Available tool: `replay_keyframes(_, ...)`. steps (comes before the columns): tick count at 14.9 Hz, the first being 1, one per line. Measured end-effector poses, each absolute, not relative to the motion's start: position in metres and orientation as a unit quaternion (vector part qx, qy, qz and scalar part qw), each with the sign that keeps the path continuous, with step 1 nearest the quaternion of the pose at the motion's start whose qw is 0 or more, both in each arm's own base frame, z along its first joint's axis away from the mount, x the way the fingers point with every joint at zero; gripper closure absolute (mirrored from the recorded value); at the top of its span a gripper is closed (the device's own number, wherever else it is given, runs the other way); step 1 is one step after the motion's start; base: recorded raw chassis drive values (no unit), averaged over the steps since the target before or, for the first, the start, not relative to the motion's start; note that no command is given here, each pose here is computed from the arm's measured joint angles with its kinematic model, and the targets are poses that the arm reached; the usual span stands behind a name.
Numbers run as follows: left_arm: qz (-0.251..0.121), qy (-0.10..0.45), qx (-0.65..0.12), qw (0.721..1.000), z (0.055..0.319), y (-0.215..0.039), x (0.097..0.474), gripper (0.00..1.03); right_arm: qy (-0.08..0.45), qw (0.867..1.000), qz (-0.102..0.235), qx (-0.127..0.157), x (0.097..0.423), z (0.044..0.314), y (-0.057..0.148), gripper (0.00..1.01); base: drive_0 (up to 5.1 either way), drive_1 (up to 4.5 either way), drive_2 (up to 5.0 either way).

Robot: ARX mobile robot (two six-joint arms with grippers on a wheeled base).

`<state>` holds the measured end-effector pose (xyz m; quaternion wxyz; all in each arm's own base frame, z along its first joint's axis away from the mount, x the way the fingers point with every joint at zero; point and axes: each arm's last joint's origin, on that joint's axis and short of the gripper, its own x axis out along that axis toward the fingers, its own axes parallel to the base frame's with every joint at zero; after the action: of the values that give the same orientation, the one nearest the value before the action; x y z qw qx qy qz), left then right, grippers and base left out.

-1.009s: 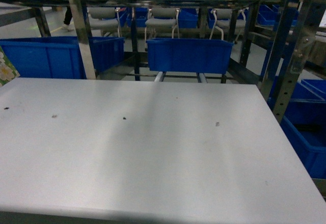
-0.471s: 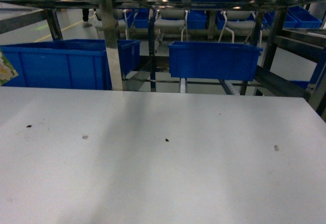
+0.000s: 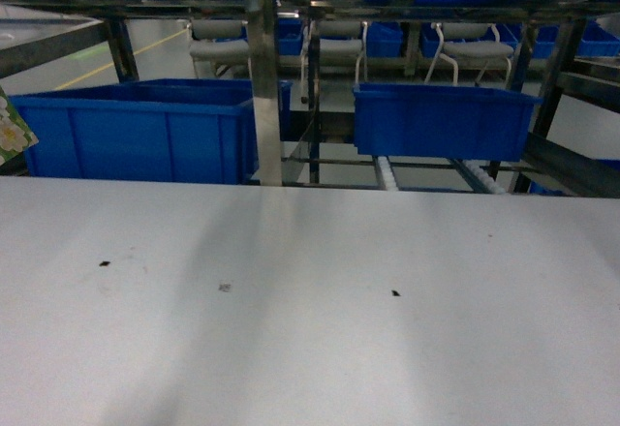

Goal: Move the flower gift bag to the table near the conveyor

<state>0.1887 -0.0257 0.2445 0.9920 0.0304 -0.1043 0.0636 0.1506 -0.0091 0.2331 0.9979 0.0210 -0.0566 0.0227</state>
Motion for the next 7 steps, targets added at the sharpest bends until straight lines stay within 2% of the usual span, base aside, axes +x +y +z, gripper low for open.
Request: replay_keyframes(7, 0.063, -0.105, 0.03, 0.992, 0.2447, -0.0258, 0.1887, 1.01, -0.057, 0.998, 0.023, 0.021, 0.1507, 0.2331, -0.0091, 0.99, -4.9, 3.51, 0.9)
